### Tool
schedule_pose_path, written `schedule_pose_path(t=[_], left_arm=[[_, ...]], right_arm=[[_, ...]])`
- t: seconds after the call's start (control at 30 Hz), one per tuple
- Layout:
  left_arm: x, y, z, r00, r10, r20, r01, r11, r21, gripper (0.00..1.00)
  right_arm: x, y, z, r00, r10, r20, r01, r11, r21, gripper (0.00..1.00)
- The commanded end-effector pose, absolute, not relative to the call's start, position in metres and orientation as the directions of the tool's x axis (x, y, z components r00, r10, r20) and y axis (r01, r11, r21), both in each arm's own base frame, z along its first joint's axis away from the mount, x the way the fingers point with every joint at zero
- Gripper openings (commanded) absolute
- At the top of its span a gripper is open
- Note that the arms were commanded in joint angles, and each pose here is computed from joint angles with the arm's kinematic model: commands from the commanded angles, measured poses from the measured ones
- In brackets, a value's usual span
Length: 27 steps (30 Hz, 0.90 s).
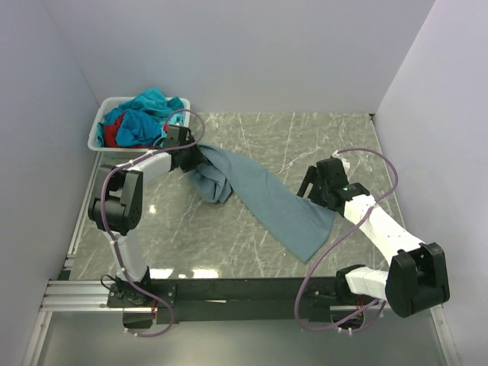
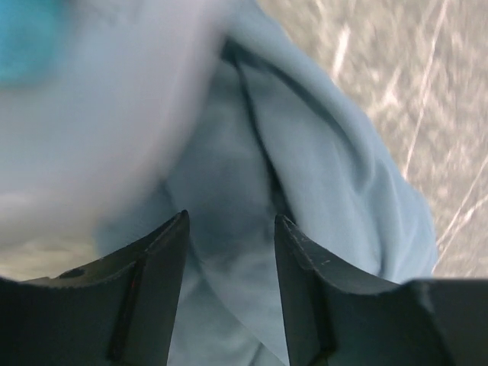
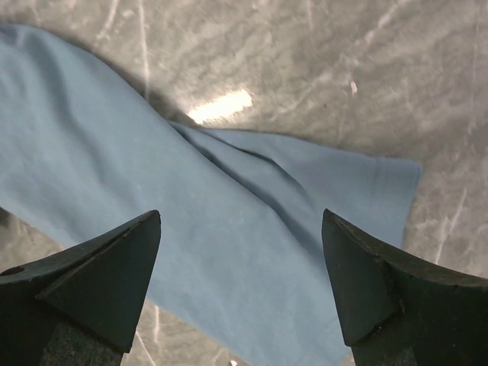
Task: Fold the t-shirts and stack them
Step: Flatten the tshirt out
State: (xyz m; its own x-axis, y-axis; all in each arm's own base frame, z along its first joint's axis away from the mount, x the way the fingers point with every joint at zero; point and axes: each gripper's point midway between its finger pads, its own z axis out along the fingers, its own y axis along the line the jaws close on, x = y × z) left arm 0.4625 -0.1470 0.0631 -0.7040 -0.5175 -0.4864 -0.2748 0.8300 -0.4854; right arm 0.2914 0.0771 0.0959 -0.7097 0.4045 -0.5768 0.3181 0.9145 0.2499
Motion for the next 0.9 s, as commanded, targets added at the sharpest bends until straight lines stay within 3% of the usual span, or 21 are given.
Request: schedule_pose_path(t=[0.0,0.43,0.87], left_arm=[[0.451,-0.177,0.077,-0.725,-0.459,-0.513,-0.191,0.850,-0.491,0.55],[0.383,-0.182,0.076,-0.777,-0.406,-0.481,-0.211,0.888,-0.408,0.58],[0.376,-0.237,0.086,-0.816,-0.316,-0.484,-0.086,0.895,-0.439,0.63]], right_arm=[[0.285,0.067,0.097,-0.701,0.395,-0.594,0.332,0.918,0.218,0.92],[0.274,0.067,0.094,-0.700,0.401,-0.591,0.327,0.916,0.234,0.92],[0.269,0.067,0.087,-0.707,0.409,-0.578,0.331,0.912,0.240,0.92]])
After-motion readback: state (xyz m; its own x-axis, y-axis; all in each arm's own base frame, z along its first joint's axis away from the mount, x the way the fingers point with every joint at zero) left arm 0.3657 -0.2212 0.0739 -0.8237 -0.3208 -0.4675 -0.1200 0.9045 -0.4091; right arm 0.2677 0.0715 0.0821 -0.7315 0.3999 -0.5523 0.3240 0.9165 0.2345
